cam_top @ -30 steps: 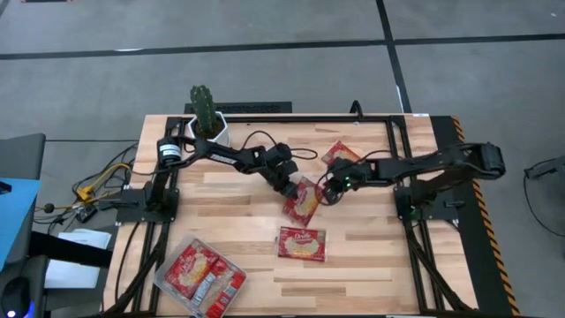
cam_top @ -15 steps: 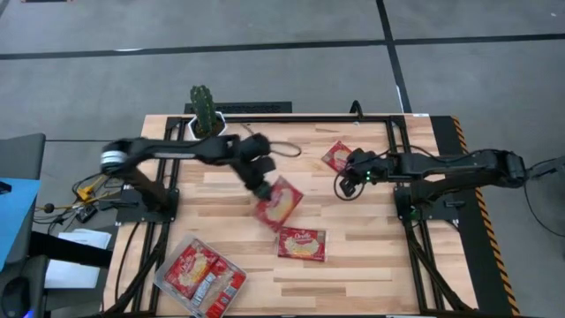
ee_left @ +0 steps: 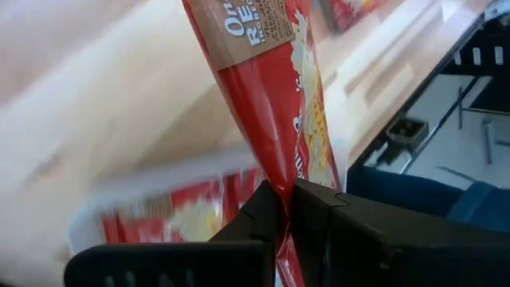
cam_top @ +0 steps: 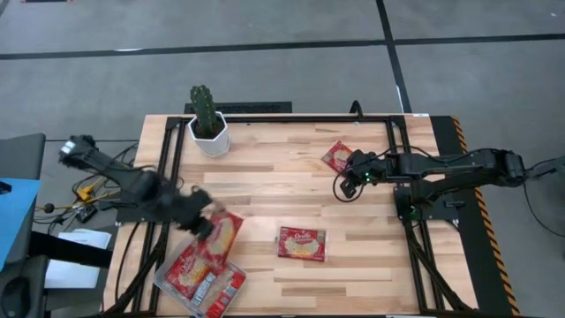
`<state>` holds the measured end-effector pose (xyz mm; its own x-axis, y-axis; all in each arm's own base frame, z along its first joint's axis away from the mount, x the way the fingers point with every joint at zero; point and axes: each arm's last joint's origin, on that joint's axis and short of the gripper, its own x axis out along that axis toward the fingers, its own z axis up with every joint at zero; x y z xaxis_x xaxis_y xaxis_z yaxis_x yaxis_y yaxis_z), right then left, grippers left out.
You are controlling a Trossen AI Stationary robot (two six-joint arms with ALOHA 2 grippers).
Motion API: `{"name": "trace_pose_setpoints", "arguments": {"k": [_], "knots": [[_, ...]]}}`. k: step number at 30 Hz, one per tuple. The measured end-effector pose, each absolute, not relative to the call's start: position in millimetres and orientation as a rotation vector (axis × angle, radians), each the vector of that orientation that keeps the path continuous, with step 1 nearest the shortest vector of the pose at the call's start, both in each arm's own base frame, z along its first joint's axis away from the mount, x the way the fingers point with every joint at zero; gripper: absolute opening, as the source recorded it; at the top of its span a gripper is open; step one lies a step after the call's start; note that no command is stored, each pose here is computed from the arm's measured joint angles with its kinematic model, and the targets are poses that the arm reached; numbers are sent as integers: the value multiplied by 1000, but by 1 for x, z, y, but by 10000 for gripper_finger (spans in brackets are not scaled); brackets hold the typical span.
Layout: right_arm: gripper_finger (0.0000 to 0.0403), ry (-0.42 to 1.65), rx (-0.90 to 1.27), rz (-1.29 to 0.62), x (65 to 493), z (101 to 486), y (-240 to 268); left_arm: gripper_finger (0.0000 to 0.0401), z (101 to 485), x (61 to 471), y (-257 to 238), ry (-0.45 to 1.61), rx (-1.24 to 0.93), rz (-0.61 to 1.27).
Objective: Sort popcorn bags into baskets
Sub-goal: Put the red popcorn bag into the transparent bin
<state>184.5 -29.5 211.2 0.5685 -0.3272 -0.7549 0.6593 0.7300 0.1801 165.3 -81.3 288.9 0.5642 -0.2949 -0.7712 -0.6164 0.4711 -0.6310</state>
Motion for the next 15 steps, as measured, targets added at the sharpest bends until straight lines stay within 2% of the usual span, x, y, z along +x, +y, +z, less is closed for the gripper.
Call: {"name": "trace_pose_setpoints", "arguments": {"k": [7, 15], "knots": [[33, 762, 484, -608, 185, 211, -30, 3, 281, 117, -112, 1022, -1113, 155], [18, 755, 508, -618, 185, 211, -30, 3, 271, 91, -141, 1099, -1000, 96]]}}
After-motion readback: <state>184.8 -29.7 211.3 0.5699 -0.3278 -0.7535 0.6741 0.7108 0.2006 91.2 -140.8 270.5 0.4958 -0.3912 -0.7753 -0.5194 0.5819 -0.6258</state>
